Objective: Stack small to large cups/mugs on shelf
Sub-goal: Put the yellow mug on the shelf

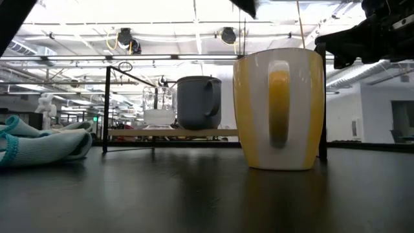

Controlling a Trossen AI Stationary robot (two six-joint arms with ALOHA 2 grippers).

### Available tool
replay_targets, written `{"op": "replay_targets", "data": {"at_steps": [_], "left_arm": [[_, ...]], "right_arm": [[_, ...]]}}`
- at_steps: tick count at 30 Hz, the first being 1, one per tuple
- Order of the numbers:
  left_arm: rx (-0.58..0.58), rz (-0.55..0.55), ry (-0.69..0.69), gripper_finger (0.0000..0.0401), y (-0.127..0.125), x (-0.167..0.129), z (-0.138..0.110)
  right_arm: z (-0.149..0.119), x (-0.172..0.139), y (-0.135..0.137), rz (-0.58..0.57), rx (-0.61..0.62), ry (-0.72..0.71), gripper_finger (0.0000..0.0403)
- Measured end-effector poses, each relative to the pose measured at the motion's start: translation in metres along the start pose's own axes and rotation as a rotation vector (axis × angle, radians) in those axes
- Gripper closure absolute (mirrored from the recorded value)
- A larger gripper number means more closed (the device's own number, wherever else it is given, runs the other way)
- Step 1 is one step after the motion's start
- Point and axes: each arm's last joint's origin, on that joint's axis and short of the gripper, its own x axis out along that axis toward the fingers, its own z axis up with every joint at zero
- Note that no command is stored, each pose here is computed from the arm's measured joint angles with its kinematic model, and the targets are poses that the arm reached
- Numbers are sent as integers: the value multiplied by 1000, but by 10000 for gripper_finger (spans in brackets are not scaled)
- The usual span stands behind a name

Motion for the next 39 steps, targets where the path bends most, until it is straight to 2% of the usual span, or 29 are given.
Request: {"op": "replay_targets", "data": {"at_steps": [3,10,15,20,27,35,39], "left_arm": [[-21,82,-8,391,-7,-35,-6],[-85,224,-126,399,-30,-113,-31],[-165,283,-261,400,-43,-145,-65],[-177,255,-438,400,-59,-131,-104],[-220,256,-557,400,-61,-73,-172],[-243,177,-841,401,-69,-46,-241],[-263,180,-890,401,-73,-32,-264]], "right_arm": [[0,0,0,0,19,0,403],[-1,0,0,3,21,8,403],[-1,1,0,4,25,10,403],[-1,1,0,4,24,9,403],[-1,1,1,5,24,9,403],[-1,1,1,5,43,8,403],[-1,1,1,16,46,2,403]]}}
